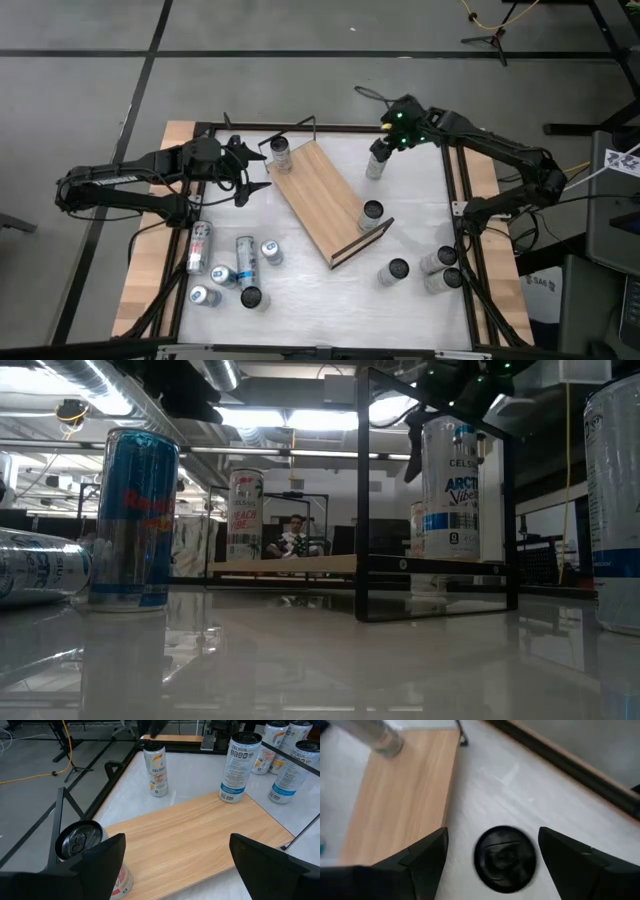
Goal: Place canned beverage on shelf
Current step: Put the top white-orange soda can on the shelf
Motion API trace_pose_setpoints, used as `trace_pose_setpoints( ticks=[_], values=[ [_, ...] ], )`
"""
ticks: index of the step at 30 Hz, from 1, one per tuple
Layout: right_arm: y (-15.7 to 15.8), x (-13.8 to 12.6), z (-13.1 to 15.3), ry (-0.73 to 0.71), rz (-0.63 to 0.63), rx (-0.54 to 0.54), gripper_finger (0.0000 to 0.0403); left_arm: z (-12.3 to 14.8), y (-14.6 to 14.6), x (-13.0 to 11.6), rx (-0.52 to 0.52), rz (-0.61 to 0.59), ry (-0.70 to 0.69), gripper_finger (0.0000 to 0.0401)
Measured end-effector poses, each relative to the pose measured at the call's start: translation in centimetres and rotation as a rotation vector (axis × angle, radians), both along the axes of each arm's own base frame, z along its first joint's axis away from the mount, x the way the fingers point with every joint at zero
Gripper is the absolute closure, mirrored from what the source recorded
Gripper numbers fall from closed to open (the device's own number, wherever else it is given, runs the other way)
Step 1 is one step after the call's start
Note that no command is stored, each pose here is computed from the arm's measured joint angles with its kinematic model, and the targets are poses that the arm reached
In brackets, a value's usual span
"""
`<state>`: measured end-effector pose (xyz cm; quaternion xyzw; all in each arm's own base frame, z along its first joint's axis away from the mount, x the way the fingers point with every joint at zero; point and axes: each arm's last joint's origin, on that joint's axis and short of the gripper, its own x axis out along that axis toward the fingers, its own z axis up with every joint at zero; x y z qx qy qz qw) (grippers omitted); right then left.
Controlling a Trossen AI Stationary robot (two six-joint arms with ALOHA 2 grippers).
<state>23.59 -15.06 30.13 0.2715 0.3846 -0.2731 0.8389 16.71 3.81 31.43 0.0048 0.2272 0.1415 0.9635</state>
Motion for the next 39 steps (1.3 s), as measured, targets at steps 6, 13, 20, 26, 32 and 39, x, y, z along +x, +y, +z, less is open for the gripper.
trace_pose_setpoints(
  ticks=[6, 13, 20, 26, 32, 39],
  values=[
    [0.6, 1.1, -0.8, 0.078, -0.046, -0.067, 0.0098, 0.0, 0.0, 0.0, 0.000, 0.000, 0.000, 0.0051],
    [0.7, 1.3, -1.2, 0.100, -0.048, -0.073, 0.0098, 0.0, 0.0, 0.0, 0.000, 0.001, 0.000, 0.0051],
    [0.7, 1.3, -1.8, 0.143, -0.074, -0.036, 0.0098, 0.0, 0.0, 0.0, 0.000, 0.000, 0.000, 0.0051],
    [0.4, 1.7, -2.6, 0.172, -0.077, -0.031, 0.0098, 0.0, 0.0, 0.0, 0.000, 0.001, 0.000, 0.0051],
    [0.1, 2.3, -3.7, 0.211, -0.073, -0.007, 0.0098, 0.0, 0.0, 0.0, -0.001, 0.000, 0.000, 0.0051],
    [0.2, 2.3, -4.6, 0.272, -0.061, 0.040, 0.0098, 0.0, 0.0, 0.0, -0.001, 0.000, 0.000, 0.0051]
  ],
)
